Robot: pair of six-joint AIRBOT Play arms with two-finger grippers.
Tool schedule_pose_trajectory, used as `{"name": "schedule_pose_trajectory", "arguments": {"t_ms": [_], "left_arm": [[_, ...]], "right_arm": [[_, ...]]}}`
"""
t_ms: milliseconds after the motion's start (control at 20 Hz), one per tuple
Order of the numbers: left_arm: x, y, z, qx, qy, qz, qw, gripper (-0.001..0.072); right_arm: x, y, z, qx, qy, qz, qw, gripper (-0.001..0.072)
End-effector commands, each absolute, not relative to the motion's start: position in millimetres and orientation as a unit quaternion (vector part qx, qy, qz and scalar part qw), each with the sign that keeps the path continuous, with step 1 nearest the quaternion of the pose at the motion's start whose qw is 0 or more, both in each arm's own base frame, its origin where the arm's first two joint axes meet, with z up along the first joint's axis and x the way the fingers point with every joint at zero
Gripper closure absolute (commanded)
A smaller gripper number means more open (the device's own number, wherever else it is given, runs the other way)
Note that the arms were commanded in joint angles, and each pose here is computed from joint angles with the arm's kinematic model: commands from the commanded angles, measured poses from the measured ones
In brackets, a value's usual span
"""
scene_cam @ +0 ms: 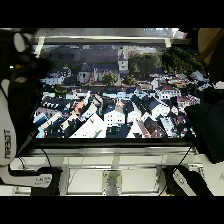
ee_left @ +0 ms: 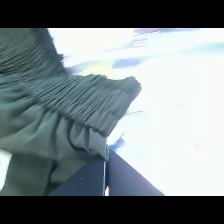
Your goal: Fold the clothes and pants, and hang the long-sleeved shirts on hangers.
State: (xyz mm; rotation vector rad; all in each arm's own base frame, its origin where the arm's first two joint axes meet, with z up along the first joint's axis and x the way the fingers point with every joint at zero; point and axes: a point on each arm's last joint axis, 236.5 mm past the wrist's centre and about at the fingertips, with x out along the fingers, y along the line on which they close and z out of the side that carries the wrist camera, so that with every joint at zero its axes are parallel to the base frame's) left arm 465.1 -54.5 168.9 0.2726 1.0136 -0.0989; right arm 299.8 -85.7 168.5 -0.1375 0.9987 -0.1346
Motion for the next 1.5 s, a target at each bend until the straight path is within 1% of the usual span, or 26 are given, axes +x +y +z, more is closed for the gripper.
{"name": "schedule_pose_trajectory", "arguments": {"t_ms": [0,150,250,400,500,550,600,650,700,750,850,900,1000,1050,1150,1200,1250,1300,1400,1450], "left_arm": [[408,-254,186,0.094,0.438,-0.293,0.845,0.0702],[356,-374,136,0.144,0.445,-0.395,0.791,0.0702],[313,-437,77,0.185,0.468,-0.438,0.745,0.0702],[259,-497,-17,0.232,0.497,-0.471,0.691,0.0701],[240,-512,-47,0.247,0.502,-0.480,0.676,0.0702],[240,-513,-47,0.247,0.500,-0.481,0.676,0.0690],[247,-512,-38,0.247,0.493,-0.479,0.683,0.0609],[261,-506,-22,0.252,0.480,-0.471,0.696,0.0410],[281,-490,1,0.261,0.467,-0.454,0.713,0.0247],[299,-467,25,0.273,0.460,-0.432,0.726,0.0217],[328,-399,70,0.290,0.473,-0.372,0.744,0.0217],[338,-363,87,0.282,0.491,-0.345,0.749,0.0218],[344,-299,102,0.249,0.532,-0.300,0.752,0.0219],[339,-271,100,0.219,0.556,-0.281,0.751,0.0219],[310,-222,75,0.174,0.605,-0.252,0.735,0.0230],[287,-194,53,0.152,0.630,-0.225,0.727,0.0230],[262,-171,31,0.127,0.650,-0.195,0.723,0.0230],[235,-150,8,0.095,0.663,-0.162,0.725,0.0230],[195,-123,-27,0.025,0.668,-0.101,0.737,0.0229],[184,-117,-38,-0.014,0.665,-0.071,0.743,0.0229]], "right_arm": [[297,-114,176,-0.108,0.475,-0.111,0.866,0.0701],[306,-115,184,-0.113,0.453,-0.114,0.877,0.0701],[310,-116,187,-0.115,0.443,-0.115,0.882,0.0701],[315,-117,190,-0.117,0.432,-0.116,0.887,0.0701],[317,-117,192,-0.118,0.427,-0.116,0.889,0.0699],[320,-117,191,-0.119,0.424,-0.116,0.890,0.0666],[322,-117,187,-0.117,0.427,-0.113,0.889,0.0560],[325,-115,181,-0.112,0.435,-0.107,0.887,0.0471],[328,-112,172,-0.104,0.447,-0.099,0.883,0.0450],[330,-106,161,-0.091,0.462,-0.086,0.878,0.0451],[337,-88,134,-0.053,0.497,-0.048,0.865,0.0450],[341,-76,119,-0.028,0.512,-0.025,0.858,0.0450],[344,-45,83,0.032,0.548,0.027,0.836,0.0451],[338,-28,60,0.059,0.572,0.057,0.816,0.0450],[320,5,18,0.110,0.613,0.112,0.774,0.0439],[310,21,2,0.135,0.624,0.139,0.757,0.0353],[301,37,-11,0.159,0.630,0.164,0.742,0.0296],[295,47,-20,0.175,0.631,0.178,0.734,0.0269],[286,52,-35,0.189,0.637,0.175,0.727,0.0266],[285,52,-38,0.190,0.638,0.172,0.726,0.0266]]}}
